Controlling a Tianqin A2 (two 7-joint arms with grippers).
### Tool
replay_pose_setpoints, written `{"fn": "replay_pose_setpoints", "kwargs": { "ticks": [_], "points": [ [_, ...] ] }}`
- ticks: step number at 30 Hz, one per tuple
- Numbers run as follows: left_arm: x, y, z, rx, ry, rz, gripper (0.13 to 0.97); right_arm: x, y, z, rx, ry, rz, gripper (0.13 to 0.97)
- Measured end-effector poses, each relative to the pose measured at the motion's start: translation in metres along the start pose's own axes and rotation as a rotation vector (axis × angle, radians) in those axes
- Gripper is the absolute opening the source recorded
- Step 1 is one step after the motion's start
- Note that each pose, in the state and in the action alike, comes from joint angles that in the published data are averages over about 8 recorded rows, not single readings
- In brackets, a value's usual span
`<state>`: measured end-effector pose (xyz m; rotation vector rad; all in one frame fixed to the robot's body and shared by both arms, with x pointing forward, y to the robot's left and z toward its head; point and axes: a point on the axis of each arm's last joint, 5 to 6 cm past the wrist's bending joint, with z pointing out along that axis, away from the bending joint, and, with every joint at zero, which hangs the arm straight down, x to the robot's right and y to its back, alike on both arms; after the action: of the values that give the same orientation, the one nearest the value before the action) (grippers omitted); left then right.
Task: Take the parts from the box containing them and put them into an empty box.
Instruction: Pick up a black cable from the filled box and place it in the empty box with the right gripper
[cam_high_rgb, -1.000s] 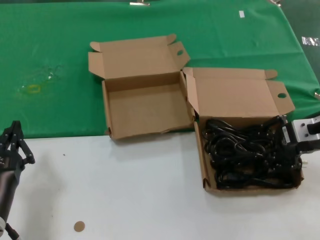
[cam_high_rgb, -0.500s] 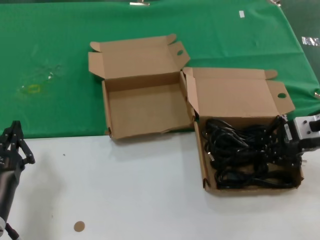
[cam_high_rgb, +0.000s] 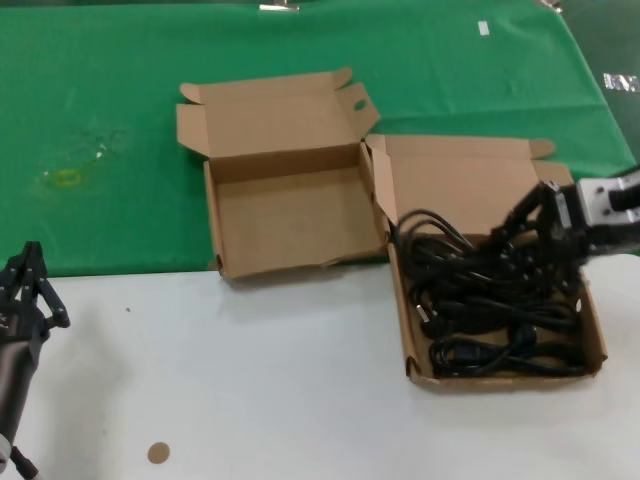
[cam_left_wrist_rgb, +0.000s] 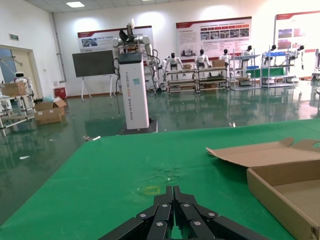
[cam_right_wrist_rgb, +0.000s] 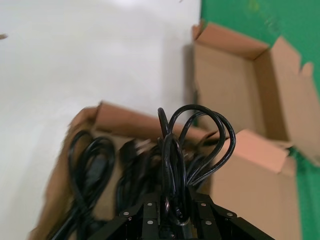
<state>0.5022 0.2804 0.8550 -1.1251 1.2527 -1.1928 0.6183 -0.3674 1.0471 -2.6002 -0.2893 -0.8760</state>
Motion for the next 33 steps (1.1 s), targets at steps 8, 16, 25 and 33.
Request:
{"fn": "replay_pose_setpoints", "kwargs": {
  "ticks": [8,16,25,33],
  "points": [
    [0.0000,0.0000,0.000,0.000,0.000,0.000,0.152,0.029,-0.036,0.012,0.057,0.065,-0.031,0.244],
    [0.0000,0.0000,0.000,0.000,0.000,0.000,0.152,0.049,-0.079,0.047,0.123,0.111,-0.059,0.243],
    [0.0000,0.0000,0.000,0.000,0.000,0.000,0.152,0.069,-0.118,0.089,0.175,0.163,-0.075,0.243],
    [0.0000,0.0000,0.000,0.000,0.000,0.000,0.152,0.079,-0.136,0.121,0.184,0.196,-0.074,0.242]
  ]
}}
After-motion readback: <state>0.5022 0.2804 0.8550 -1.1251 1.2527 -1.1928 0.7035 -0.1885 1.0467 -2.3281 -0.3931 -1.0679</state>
